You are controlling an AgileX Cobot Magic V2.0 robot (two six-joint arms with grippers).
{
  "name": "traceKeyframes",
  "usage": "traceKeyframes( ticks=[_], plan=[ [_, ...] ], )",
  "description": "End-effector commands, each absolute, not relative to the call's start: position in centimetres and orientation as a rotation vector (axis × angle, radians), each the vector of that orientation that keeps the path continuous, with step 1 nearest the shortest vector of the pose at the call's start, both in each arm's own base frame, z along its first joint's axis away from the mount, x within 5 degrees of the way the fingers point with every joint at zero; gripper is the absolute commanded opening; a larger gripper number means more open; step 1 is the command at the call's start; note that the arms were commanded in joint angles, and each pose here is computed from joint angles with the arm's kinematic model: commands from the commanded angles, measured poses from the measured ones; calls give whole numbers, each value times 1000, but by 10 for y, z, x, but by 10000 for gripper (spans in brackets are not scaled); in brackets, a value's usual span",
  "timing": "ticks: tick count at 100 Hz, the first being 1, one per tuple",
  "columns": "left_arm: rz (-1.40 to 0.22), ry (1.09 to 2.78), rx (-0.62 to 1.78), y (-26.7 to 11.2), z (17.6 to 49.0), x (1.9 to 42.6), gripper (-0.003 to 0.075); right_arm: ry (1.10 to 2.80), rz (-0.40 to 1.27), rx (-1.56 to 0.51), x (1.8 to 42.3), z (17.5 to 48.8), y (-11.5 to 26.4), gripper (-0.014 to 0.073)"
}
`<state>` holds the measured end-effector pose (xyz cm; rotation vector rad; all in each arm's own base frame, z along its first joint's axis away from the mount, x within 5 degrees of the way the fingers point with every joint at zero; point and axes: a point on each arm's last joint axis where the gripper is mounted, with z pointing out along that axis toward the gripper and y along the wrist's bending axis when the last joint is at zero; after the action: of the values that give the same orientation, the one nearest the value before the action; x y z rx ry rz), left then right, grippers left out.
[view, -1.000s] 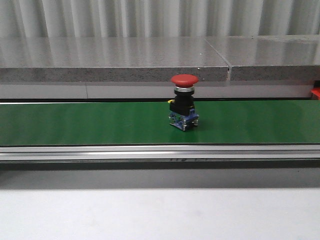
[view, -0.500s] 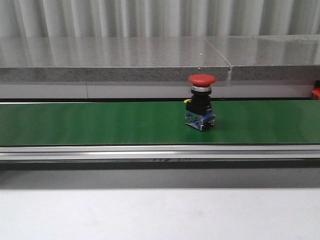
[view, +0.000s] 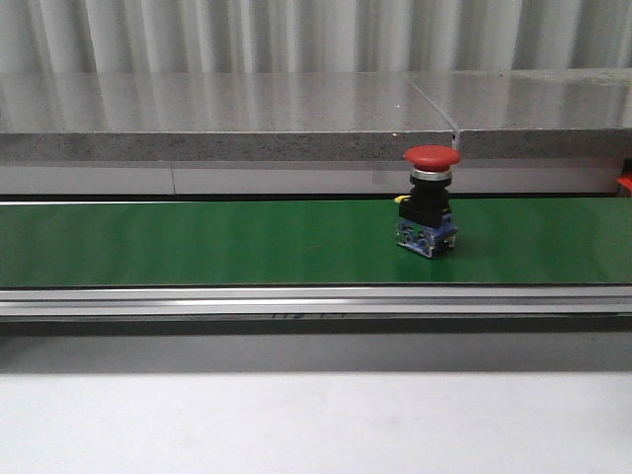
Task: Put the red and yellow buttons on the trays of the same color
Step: 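Lower the right gripper and grasp the red button on the belt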
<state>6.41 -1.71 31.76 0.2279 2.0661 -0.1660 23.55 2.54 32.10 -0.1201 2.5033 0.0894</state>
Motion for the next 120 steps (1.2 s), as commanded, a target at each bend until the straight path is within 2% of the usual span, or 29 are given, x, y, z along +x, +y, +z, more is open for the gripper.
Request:
traceKeyframes(
  ticks=[1,19,45,84,89,94,108,115,120],
  plan=[
    [-190,1987,215,-19,330,67,-21,2453,125,-234,235,339,37,636],
    [-190,1987,215,-19,330,67,-21,2555,202,-476,251,338,62,633],
    [-190,1987,215,-19,330,67,-21,2599,207,-678,287,324,88,633],
    [-190,1987,215,-19,330,67,-21,2620,202,-726,337,302,104,629],
    [-190,1987,215,-19,330,67,-21,2621,201,-733,339,300,105,594],
    [-190,1987,215,-19,330,67,-21,2627,201,-737,339,298,105,519],
    [-190,1987,215,-19,330,67,-21,2612,198,-730,341,298,105,221],
    [-190,1987,215,-19,330,67,-21,2600,195,-726,342,299,105,128],
    [-190,1987,215,-19,330,67,-21,2587,190,-721,343,300,105,96]
  ],
)
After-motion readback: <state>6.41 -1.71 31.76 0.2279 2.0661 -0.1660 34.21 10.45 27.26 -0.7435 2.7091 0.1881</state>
